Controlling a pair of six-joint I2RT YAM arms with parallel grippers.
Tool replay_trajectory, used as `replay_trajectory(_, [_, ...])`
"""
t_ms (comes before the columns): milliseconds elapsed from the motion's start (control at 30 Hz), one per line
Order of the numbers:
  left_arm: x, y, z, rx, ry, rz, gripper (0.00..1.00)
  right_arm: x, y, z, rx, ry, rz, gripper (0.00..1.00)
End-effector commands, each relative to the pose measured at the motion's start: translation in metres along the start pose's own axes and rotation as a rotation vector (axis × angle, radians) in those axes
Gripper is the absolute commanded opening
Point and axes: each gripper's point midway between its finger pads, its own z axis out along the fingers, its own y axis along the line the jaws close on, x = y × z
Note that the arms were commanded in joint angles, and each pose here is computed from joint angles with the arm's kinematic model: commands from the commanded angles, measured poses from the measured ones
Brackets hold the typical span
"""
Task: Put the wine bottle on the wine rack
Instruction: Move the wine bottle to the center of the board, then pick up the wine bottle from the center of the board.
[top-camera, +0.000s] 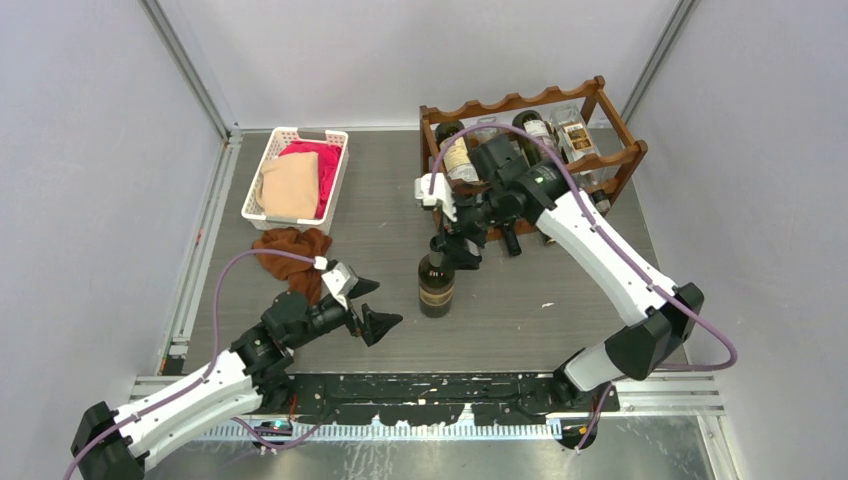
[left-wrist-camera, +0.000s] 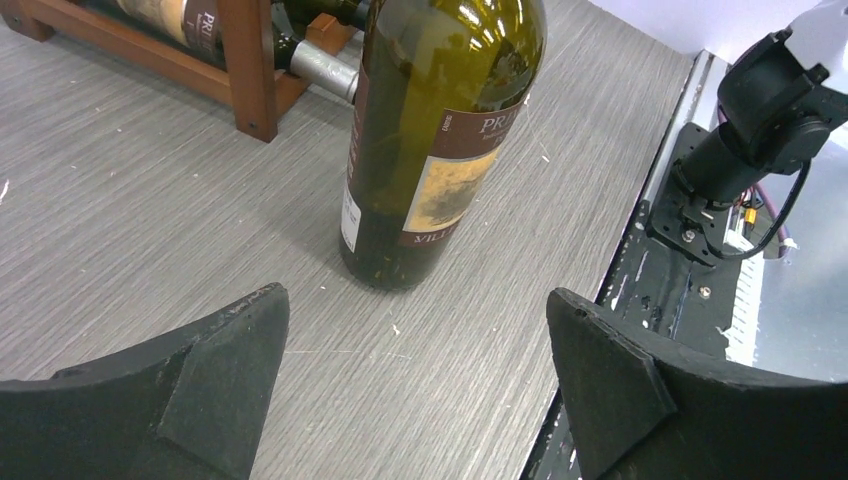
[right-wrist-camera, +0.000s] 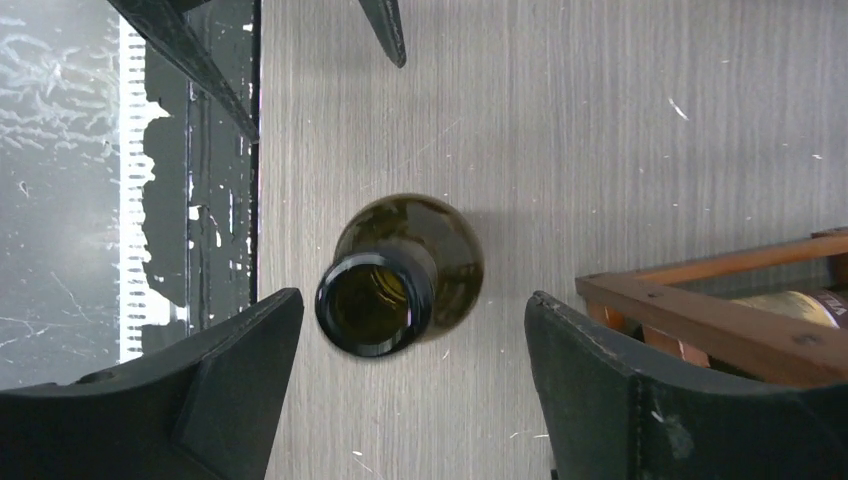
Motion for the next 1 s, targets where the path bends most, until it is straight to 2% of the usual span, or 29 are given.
replay_trajectory(0, [-0.015, -0.002, 0.000, 0.002, -0.071, -0.018, 0.98, -0.018, -0.009, 0.010, 0.058, 0.010, -0.035, 0.84])
replay_trajectory(133, [-0.016, -0.004, 0.000, 0.011, -0.077, -0.031, 0.99, -0.019, -0.003, 0.021, 0.038, 0.033, -0.048, 0.75])
replay_trajectory(200, [-0.018, -0.006, 0.000, 0.016, -0.089, -0.053, 1.00, -0.018, -0.004, 0.022, 0.044, 0.045, -0.052, 0.65])
replay_trajectory(333, [-0.020, -0.008, 0.001, 0.025, -0.114, -0.076, 1.00, -0.019, -0.003, 0.017, 0.050, 0.055, -0.054, 0.32])
replay_trajectory(433, [-0.024, -0.016, 0.004, 0.082, -0.140, -0.039, 1.00, -0.019, 0.005, 0.009, 0.043, 0.056, -0.069, 0.03])
replay_trajectory(567, [-0.029, -0.031, 0.011, 0.191, -0.159, 0.040, 1.00, -0.024, 0.024, -0.012, 0.023, 0.007, -0.084, 0.01])
replay_trajectory(767, [-0.049, -0.056, 0.030, 0.350, -0.214, 0.157, 1.00, -0.036, 0.050, -0.045, -0.086, -0.171, -0.028, 0.01])
replay_trajectory(967, [-0.065, -0.067, 0.060, 0.396, -0.276, 0.148, 1.00, -0.038, 0.061, -0.062, -0.101, -0.244, -0.019, 0.01])
